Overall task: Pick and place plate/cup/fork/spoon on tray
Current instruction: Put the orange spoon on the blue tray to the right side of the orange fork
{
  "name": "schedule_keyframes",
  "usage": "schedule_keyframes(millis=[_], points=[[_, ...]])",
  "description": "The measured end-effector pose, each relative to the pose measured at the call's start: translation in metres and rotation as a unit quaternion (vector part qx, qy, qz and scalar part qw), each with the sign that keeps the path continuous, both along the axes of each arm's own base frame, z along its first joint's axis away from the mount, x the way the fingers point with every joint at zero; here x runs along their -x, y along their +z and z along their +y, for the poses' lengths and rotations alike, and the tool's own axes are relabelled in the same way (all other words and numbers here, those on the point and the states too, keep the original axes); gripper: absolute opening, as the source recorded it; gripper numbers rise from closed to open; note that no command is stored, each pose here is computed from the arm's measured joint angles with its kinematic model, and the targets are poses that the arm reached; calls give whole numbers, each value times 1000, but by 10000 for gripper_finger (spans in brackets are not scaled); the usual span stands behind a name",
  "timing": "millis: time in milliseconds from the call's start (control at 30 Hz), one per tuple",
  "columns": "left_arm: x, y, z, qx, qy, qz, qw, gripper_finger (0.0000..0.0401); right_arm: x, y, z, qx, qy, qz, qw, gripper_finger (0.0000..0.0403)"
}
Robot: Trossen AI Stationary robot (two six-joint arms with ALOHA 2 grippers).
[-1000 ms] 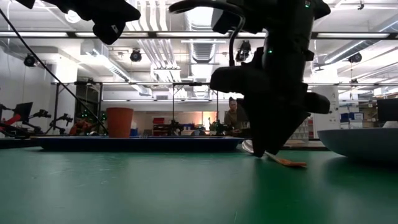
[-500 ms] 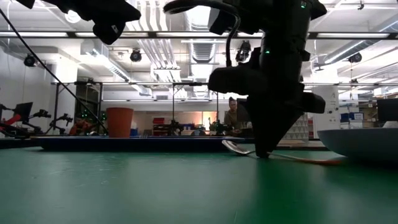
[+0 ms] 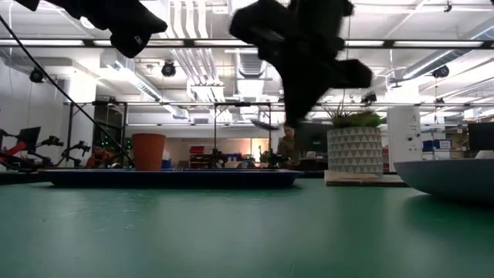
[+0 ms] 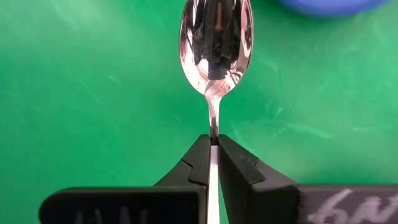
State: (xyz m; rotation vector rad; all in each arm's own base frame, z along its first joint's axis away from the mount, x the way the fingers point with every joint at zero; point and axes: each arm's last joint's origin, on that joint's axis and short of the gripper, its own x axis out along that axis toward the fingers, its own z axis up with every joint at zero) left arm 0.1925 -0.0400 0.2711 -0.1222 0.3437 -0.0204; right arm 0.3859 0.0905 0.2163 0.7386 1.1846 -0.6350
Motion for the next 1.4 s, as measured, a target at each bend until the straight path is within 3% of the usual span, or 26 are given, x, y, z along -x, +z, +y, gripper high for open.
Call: schedule_keyframes(millis=[233,433,700,833,1067,1400], points=[[12,3,3,1,1,10,1000,0,-20,30,-43,-11,-68,-54,996,12],[19,3,4,-1,2,18,1000,0,-27,43,-105,1,-116,-78,990,12],[18,1,4,-3,3,27,1000,0,-17,33,-176,13,-192,-70,979,12],[17,1,4,-3,4,28,1000,0,-17,28,-201,15,-222,-103,970,12],[17,1,4,-3,4,28,1000,0,-25,34,-220,17,-246,-182,952,12],[16,1,4,-3,3,26,1000,0,-32,26,-224,22,-249,-194,949,12]])
